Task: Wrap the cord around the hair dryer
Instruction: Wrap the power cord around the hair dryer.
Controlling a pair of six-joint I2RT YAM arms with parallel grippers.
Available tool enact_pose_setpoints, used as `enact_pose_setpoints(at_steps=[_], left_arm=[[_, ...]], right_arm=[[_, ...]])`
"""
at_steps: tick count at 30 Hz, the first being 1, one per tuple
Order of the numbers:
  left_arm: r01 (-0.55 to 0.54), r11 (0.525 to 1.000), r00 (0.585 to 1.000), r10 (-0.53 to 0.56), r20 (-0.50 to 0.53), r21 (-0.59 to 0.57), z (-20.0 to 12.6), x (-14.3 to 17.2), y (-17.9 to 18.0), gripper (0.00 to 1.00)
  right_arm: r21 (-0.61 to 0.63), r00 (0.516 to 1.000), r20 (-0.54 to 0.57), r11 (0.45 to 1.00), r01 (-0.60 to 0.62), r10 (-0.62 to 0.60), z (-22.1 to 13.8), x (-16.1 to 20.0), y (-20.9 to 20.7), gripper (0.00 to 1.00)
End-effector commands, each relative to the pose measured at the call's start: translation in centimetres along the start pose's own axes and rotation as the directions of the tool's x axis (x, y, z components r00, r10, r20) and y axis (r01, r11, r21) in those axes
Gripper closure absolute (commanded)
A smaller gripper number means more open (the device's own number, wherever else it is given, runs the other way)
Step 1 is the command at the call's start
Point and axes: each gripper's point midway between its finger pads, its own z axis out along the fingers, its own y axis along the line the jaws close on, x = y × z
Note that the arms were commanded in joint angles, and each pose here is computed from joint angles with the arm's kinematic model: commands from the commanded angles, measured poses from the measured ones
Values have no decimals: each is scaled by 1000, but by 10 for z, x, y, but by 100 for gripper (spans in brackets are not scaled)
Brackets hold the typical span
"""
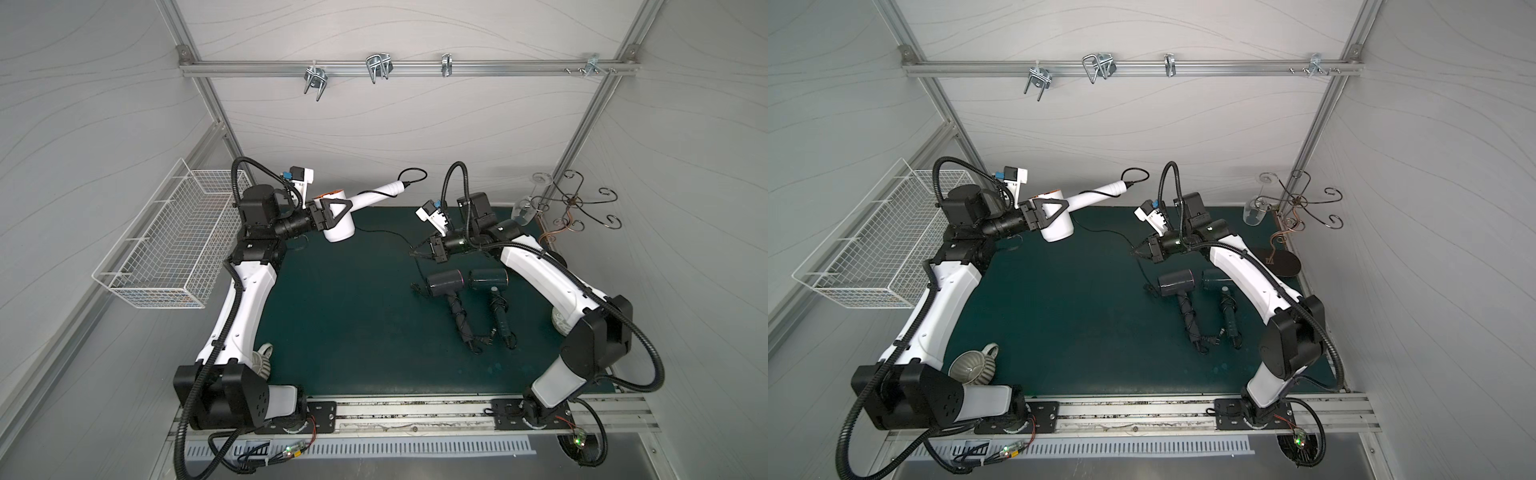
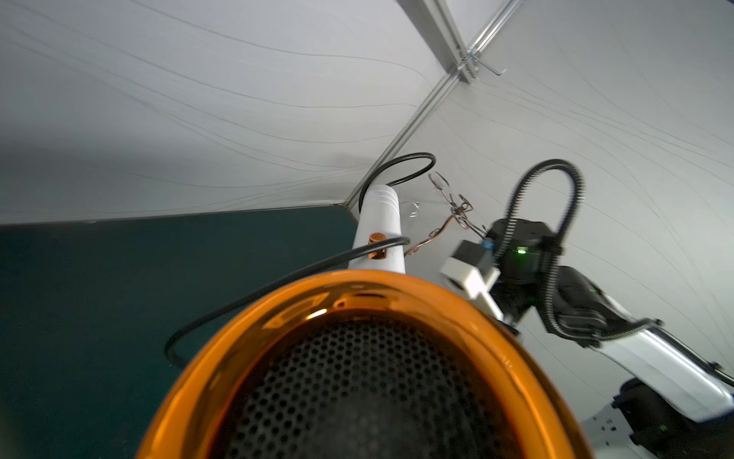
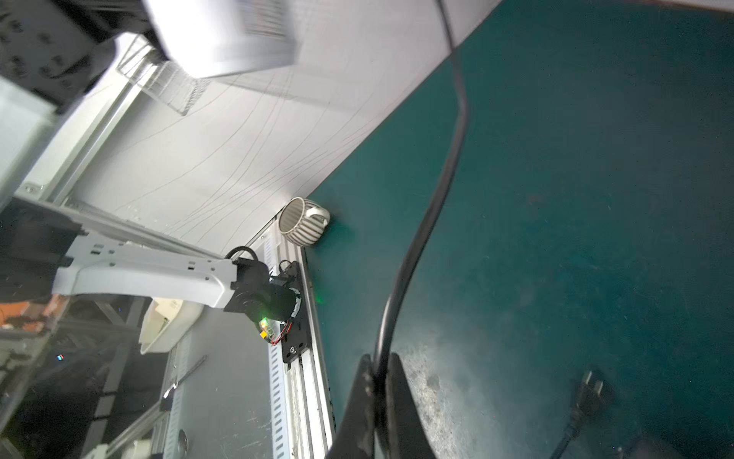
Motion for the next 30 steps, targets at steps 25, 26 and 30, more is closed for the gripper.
enact_pose_setpoints(at_steps=[25, 26, 30], left_arm=[[129, 905, 988, -151, -22, -406, 11, 70, 151, 100], [134, 901, 987, -158, -25, -412, 12, 73, 155, 100], [147, 891, 983, -180, -36, -429, 14, 82, 164, 100]], right_arm=[[41, 832, 241, 862, 505, -499, -74, -133, 190, 100], [49, 822, 257, 856, 515, -509, -77, -137, 193, 100], [58, 787, 305, 835, 547, -537, -88, -148, 207, 100]])
